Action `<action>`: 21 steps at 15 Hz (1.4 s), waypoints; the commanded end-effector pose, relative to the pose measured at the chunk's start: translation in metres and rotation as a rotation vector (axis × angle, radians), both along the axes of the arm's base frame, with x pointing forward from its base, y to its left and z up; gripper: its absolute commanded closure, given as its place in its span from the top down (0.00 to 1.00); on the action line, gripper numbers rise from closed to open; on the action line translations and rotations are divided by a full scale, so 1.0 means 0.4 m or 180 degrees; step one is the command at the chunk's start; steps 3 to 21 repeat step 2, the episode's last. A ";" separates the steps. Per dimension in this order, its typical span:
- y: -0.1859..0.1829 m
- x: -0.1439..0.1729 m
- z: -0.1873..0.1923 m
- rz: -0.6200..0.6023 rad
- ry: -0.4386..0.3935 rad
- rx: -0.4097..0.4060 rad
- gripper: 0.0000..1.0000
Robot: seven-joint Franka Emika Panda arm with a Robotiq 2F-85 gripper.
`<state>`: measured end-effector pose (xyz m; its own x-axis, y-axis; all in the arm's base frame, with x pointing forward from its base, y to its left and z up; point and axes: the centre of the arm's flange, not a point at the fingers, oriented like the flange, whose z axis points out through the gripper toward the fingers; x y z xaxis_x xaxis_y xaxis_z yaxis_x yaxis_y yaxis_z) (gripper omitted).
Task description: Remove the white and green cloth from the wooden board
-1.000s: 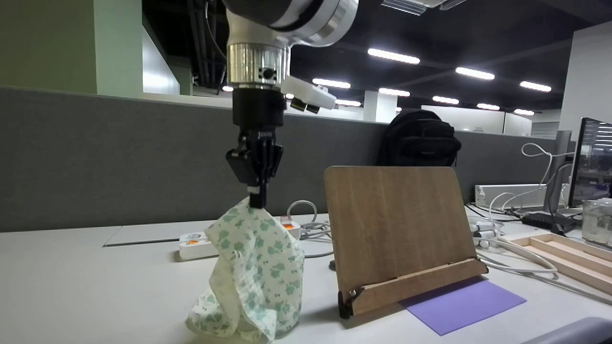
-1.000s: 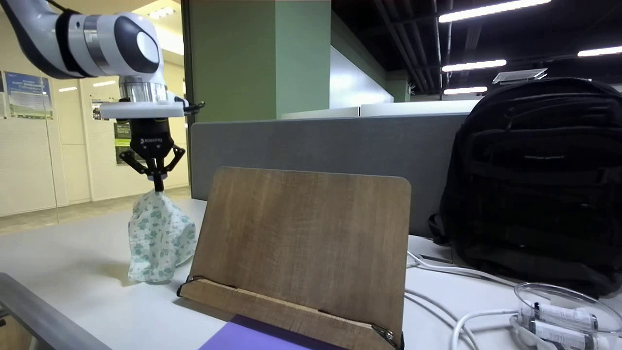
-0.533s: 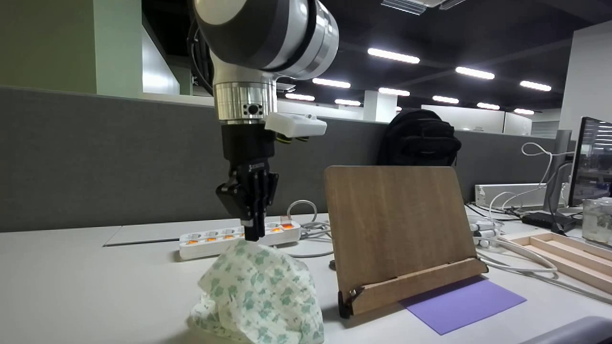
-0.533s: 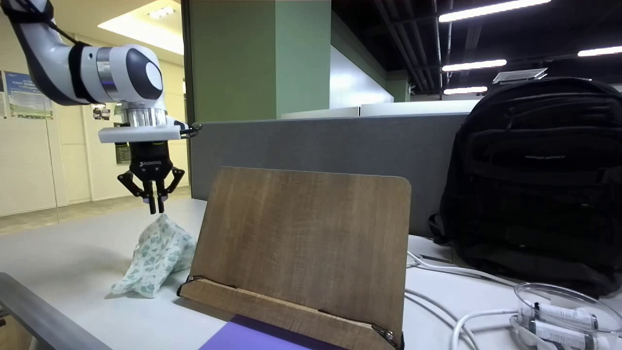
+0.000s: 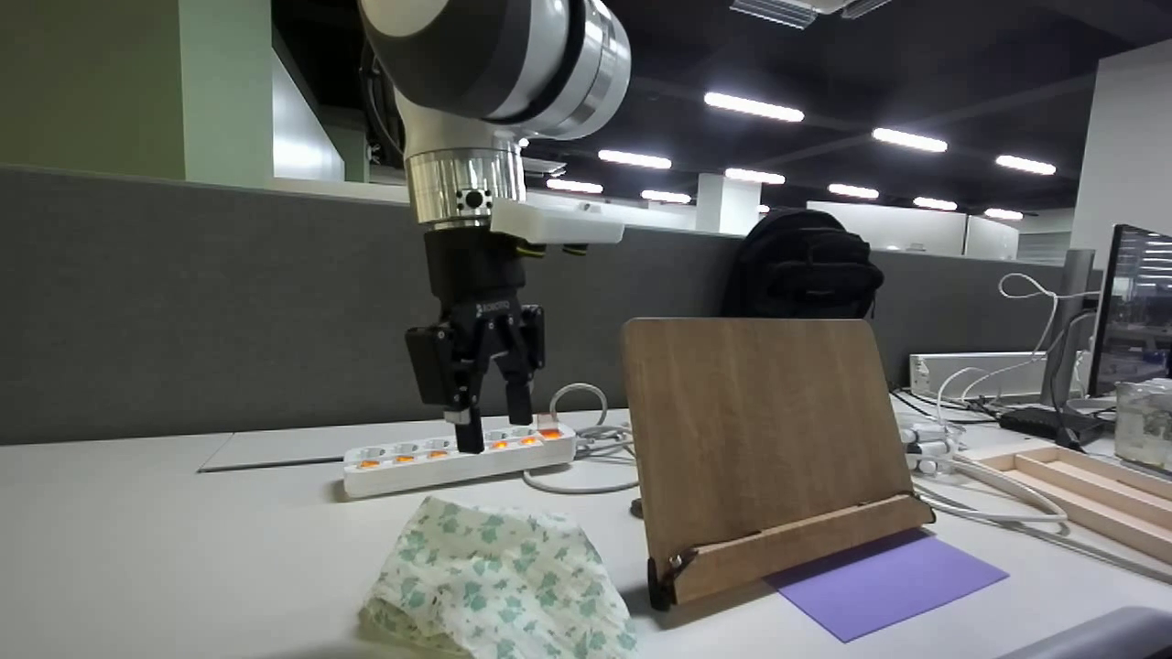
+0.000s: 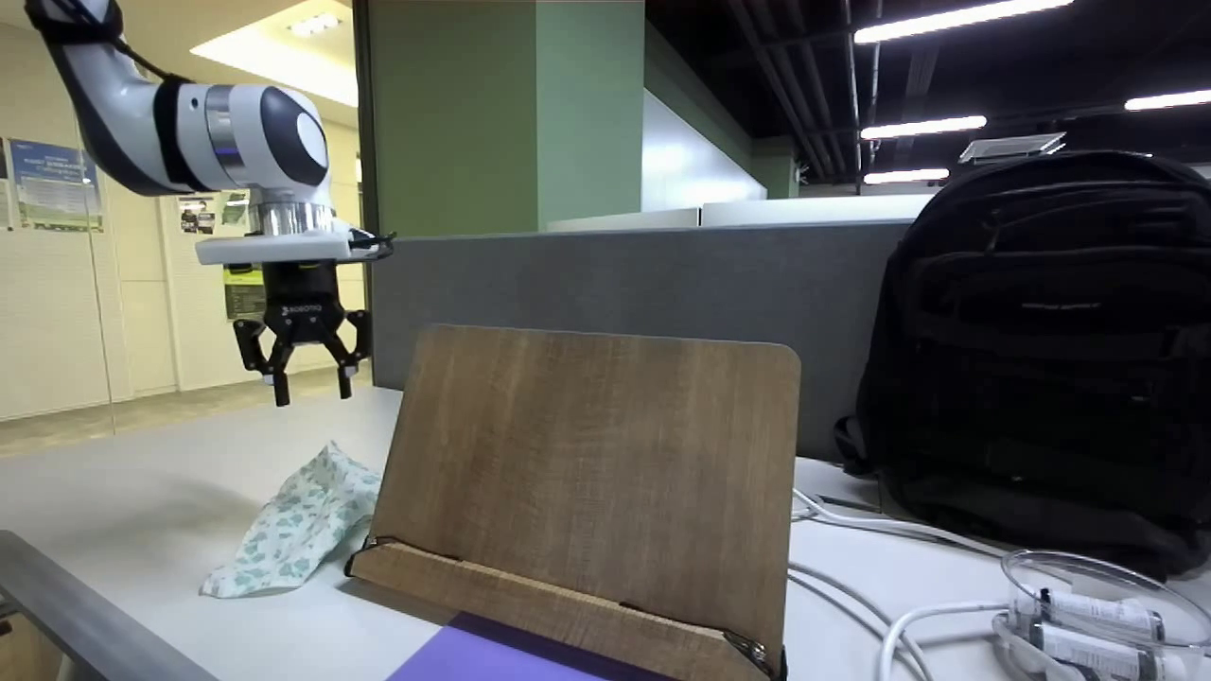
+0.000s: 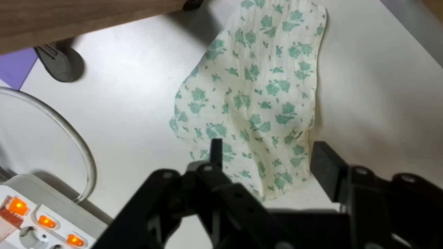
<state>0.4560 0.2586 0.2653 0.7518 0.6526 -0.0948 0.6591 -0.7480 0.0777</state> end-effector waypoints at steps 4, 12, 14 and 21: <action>-0.033 -0.011 0.090 -0.0148 -0.0044 -0.0093 1.00; -0.033 -0.011 0.090 -0.0148 -0.0044 -0.0093 1.00; -0.033 -0.011 0.090 -0.0148 -0.0044 -0.0093 1.00; -0.033 -0.011 0.090 -0.0148 -0.0044 -0.0093 1.00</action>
